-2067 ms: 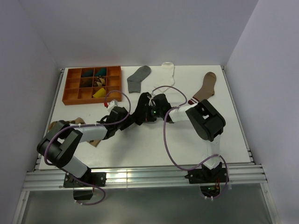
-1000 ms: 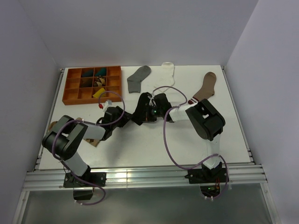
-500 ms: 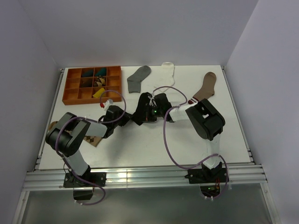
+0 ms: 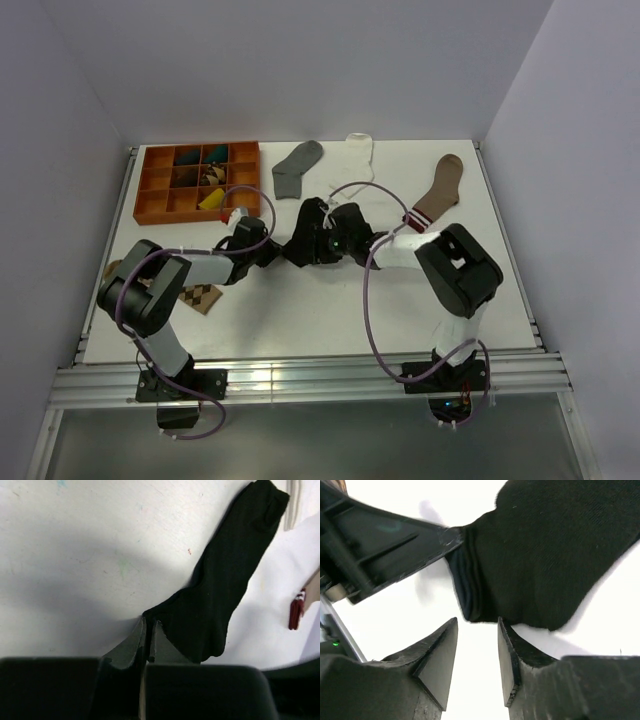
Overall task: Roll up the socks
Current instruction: Roll the sock at the center of the board.
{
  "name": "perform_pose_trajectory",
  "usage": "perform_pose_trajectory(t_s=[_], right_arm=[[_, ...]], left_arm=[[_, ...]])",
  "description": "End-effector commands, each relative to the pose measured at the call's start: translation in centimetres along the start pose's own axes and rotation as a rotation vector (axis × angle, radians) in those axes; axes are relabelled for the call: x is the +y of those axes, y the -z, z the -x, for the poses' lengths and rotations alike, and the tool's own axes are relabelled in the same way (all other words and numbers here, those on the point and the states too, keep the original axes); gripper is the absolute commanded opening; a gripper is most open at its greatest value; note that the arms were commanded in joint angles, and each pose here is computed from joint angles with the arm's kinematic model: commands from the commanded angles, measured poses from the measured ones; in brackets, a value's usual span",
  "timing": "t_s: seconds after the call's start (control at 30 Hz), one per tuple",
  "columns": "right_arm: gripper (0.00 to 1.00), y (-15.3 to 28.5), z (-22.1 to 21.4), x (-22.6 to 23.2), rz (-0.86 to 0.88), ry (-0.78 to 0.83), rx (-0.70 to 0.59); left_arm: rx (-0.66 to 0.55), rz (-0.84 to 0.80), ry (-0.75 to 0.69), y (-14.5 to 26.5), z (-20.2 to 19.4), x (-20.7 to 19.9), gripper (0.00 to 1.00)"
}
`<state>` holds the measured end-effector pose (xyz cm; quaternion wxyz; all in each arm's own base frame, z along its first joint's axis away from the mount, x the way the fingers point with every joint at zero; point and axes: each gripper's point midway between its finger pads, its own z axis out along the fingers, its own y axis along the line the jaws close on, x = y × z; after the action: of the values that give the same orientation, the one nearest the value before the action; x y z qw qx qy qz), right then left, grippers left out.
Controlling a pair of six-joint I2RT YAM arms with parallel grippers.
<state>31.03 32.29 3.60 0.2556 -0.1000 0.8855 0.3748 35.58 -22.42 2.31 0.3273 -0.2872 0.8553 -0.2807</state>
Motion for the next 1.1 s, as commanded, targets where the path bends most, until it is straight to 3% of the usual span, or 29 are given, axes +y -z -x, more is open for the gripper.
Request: perform_pose_trajectory(t_s=[0.0, 0.27, 0.53, 1.07], right_arm=[[0.46, 1.9, 2.0, 0.9, -0.077, 0.176, -0.107], [0.48, 3.5, 3.3, 3.2, -0.156, 0.549, -0.257], [0.53, 1.5, 1.1, 4.1, -0.197, 0.782, -0.278], [0.53, -1.9, 0.2, 4.4, -0.225, 0.899, -0.25]], left_arm=[[0.047, 0.211, -0.118, 1.1, -1.2, 4.7, 0.0], [0.061, 0.248, -0.181, 1.5, -0.7, 3.8, 0.0], [0.079, 0.254, -0.223, 1.7, -0.5, 3.3, 0.0], [0.117, 0.233, -0.24, 1.7, -1.1, 3.1, 0.0]])
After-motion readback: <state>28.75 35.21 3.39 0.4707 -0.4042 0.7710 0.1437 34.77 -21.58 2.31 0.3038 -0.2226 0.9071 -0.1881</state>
